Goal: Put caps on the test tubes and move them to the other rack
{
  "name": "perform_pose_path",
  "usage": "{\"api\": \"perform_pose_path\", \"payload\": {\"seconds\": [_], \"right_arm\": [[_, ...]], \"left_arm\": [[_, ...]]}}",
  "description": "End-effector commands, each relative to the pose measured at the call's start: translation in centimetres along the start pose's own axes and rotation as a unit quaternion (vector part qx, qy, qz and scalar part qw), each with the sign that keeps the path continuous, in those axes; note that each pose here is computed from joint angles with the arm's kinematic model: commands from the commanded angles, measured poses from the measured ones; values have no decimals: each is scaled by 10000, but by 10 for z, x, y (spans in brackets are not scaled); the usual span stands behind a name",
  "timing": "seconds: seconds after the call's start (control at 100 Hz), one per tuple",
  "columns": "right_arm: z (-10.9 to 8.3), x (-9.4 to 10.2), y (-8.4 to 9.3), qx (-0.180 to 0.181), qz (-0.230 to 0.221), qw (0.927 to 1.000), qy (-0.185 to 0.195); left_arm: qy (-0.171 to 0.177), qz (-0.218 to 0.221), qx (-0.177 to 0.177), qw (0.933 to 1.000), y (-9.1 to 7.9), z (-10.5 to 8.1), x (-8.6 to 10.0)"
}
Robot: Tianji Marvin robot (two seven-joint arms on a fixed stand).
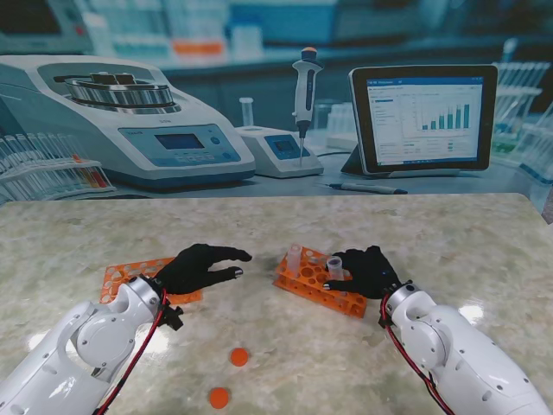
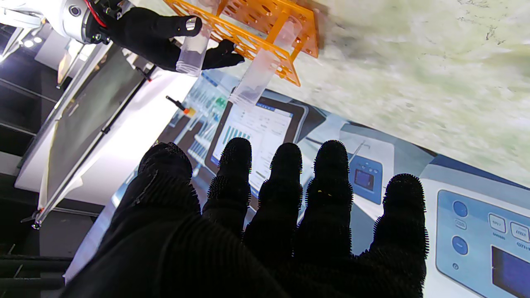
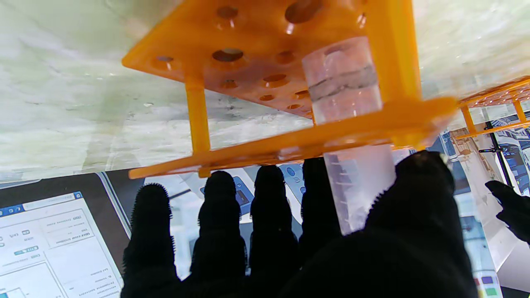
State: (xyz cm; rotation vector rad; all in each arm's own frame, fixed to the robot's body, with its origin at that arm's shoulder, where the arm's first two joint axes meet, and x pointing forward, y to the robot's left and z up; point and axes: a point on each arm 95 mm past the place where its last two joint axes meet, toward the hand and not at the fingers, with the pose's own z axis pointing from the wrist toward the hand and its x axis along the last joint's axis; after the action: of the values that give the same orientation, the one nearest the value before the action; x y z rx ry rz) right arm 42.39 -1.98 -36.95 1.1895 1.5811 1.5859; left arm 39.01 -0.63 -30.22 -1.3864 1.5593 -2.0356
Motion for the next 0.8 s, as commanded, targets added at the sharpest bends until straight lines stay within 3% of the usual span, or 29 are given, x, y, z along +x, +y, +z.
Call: {"api": "perform_pose_path", "payload": {"seconds": [0.0, 0.79], "right_arm": [[-1, 0, -3, 0, 42, 10000, -26], [-3, 3, -1, -201, 122, 9996, 159]], "left_arm": [[1, 2, -26, 10000, 1, 0, 1], [-10, 11, -17, 10000, 0, -2, 1]]}}
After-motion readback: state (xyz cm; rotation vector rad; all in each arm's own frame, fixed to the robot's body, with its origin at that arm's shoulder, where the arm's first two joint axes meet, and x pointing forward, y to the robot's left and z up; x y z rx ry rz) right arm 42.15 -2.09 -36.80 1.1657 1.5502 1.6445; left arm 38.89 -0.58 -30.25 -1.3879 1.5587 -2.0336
